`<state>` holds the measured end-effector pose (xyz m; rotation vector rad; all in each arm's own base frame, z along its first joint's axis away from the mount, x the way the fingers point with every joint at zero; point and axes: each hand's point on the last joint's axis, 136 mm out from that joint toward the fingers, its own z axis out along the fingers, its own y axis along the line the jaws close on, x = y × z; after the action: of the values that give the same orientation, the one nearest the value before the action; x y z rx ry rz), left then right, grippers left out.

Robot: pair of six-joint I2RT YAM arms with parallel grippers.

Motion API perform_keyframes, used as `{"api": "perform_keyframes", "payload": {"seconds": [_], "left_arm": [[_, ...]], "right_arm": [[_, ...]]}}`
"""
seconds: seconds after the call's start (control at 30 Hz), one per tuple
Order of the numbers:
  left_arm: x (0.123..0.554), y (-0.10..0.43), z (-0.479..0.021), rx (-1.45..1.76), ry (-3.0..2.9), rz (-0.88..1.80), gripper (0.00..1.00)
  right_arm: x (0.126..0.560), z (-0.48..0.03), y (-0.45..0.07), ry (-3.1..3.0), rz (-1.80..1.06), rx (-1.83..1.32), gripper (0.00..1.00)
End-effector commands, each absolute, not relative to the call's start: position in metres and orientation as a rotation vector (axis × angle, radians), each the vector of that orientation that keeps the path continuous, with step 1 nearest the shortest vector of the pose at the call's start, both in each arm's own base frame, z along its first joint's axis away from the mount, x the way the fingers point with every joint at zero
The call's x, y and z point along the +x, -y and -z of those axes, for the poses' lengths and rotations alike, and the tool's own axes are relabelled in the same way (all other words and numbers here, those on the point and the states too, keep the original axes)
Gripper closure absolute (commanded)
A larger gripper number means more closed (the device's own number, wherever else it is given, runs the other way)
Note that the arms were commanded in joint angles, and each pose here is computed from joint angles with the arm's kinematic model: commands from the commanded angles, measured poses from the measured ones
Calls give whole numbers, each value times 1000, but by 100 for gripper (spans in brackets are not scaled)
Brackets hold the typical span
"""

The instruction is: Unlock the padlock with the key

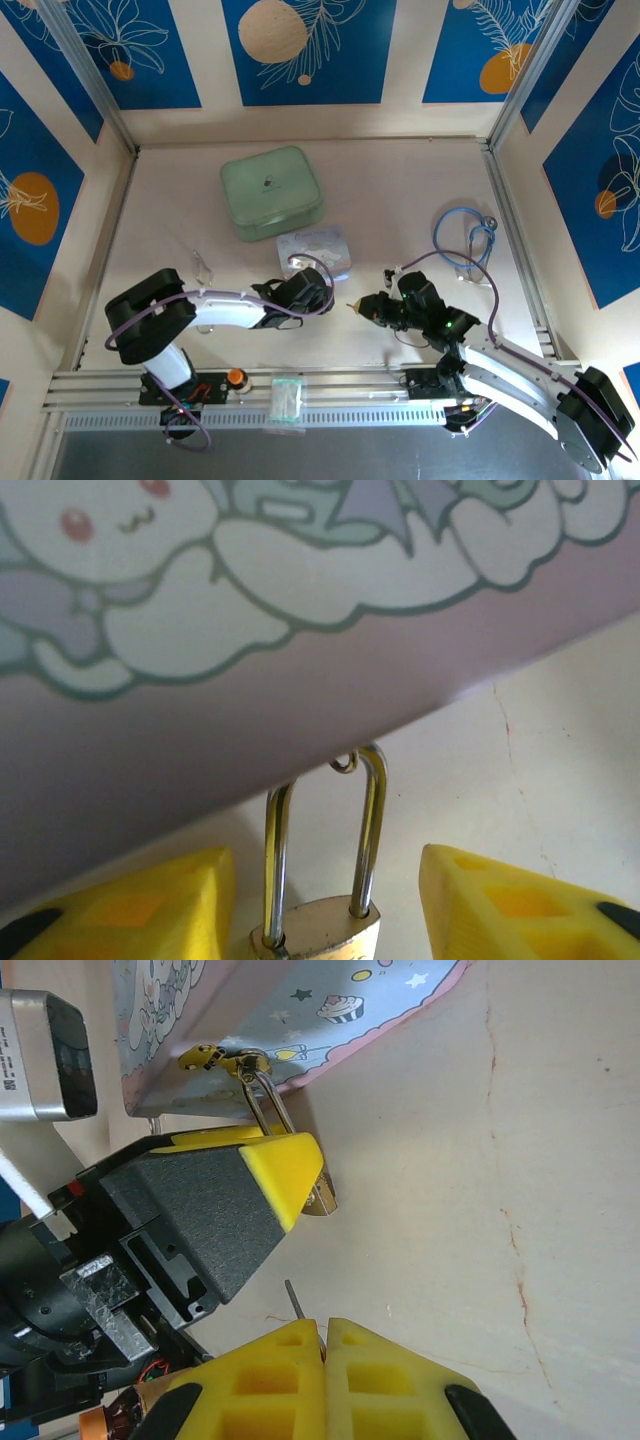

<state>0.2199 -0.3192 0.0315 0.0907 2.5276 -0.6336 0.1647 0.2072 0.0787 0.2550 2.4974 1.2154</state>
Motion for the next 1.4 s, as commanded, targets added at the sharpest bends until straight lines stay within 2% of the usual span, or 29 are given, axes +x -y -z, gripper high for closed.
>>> {"api": "perform_keyframes", "payload": {"seconds": [0.0,0.23,0.4,0.47,0.57,0.77,0.9,1.07,1.23,1.37], "left_arm": [[220,325,-29,68,-2522,644,53],[219,322,-30,30,-2512,646,67],[218,320,-25,12,-2510,649,70],[217,321,-23,6,-2515,653,76],[217,321,-24,-16,-2516,668,78],[220,326,-36,-109,-2479,749,85],[221,325,-39,-190,-2472,789,91],[221,323,-47,-388,-2440,921,91],[222,327,-61,-556,-2377,1078,92],[225,324,-75,-567,-2351,1065,92]], "right_arm": [[164,-73,-204,-2500,-1204,282,100],[166,-62,-202,-2490,-1216,345,100],[171,-64,-205,-2471,-1220,344,100],[173,-67,-208,-2477,-1228,333,100],[176,-70,-216,-2466,-1284,353,100],[182,-64,-225,-2445,-1406,571,100],[179,-57,-221,-2509,-1361,698,100],[176,-52,-223,-2524,-1411,773,100],[179,-60,-241,-2507,-1587,792,100],[182,-61,-245,-2483,-1637,809,100]]}}
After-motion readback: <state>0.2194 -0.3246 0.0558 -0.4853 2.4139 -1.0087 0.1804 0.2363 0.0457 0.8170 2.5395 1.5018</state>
